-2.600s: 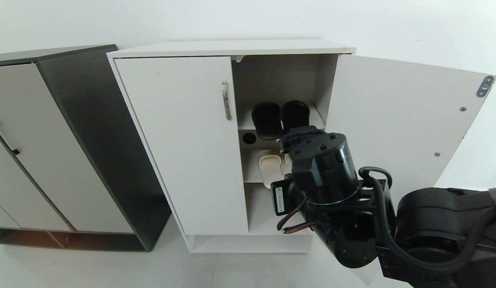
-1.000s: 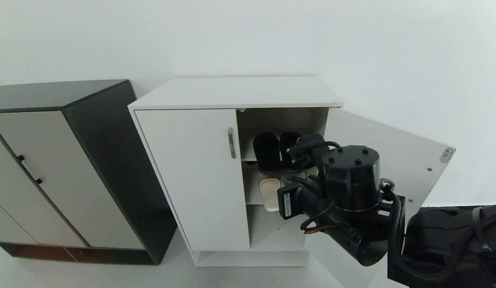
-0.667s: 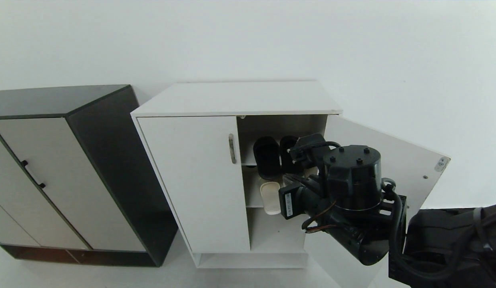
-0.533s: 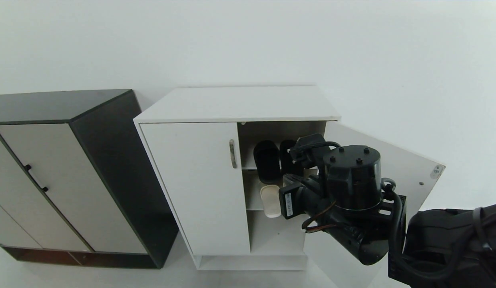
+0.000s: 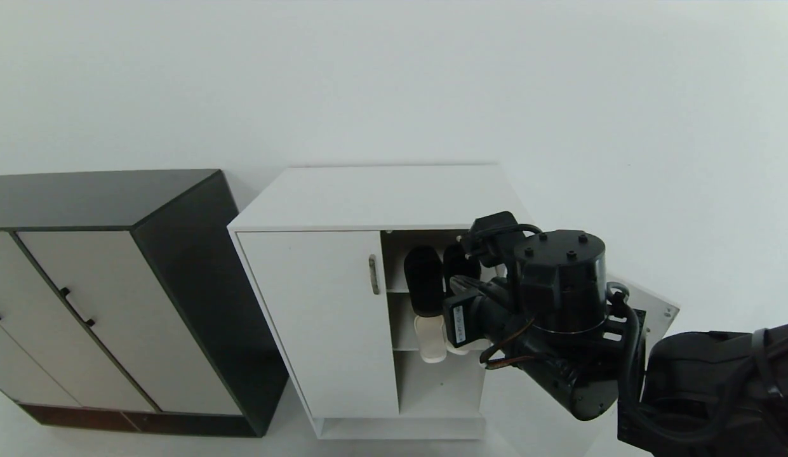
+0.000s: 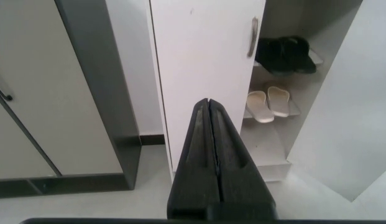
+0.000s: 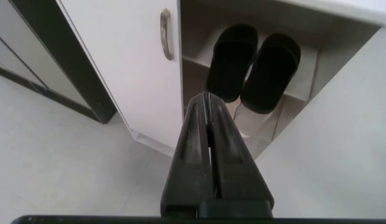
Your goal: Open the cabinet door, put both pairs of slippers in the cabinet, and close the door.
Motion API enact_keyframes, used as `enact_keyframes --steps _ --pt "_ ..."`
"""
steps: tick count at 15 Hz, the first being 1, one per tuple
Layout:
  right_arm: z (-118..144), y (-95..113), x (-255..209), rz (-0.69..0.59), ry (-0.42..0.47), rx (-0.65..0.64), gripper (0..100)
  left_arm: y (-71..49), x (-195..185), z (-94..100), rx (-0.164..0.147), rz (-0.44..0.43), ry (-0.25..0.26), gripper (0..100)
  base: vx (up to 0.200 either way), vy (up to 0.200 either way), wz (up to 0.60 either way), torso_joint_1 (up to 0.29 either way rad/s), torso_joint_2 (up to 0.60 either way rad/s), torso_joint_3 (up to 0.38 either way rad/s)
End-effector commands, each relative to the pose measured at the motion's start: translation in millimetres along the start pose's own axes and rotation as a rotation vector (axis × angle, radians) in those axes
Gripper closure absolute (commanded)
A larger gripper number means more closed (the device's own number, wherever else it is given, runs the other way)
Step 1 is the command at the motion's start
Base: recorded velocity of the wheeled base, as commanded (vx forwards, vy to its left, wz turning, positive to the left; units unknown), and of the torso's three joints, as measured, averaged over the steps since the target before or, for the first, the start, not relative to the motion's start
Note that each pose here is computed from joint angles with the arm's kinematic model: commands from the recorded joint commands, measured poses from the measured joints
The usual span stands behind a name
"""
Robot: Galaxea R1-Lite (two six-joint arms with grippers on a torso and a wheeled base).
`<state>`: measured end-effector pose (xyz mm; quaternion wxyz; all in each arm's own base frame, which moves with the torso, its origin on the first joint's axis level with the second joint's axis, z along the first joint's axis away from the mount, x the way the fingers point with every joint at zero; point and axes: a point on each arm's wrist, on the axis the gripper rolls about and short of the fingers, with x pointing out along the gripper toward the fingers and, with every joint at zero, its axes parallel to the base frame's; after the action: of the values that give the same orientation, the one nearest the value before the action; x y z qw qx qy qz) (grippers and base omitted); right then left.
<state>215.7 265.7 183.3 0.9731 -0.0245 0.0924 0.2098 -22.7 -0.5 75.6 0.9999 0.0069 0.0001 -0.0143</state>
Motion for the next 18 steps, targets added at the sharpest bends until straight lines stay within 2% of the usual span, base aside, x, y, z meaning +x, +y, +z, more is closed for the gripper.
enact_keyframes --steps 1,7,14,18 --pt "0.5 0.0 -0.4 0.001 -0.002 0.001 100 0.0 0.0 0.0 0.000 -0.001 0.000 100 0.000 0.000 0.00 0.227 -0.55 -0.315" --pt "0.0 0.0 -0.2 -0.005 -0.004 -0.011 100 0.0 0.0 0.0 0.000 -0.001 0.000 100 0.000 0.000 0.00 0.245 -0.56 -0.315" --pt "-1.8 0.4 0.8 -0.006 0.002 -0.018 100 0.0 0.0 0.0 0.000 0.001 0.000 100 0.000 0.000 0.00 0.020 -0.04 -0.022" --pt "-4.4 -0.1 0.4 -0.007 0.010 -0.024 100 0.0 0.0 0.0 0.000 -0.001 0.000 100 0.000 0.000 -0.60 0.001 0.00 0.001"
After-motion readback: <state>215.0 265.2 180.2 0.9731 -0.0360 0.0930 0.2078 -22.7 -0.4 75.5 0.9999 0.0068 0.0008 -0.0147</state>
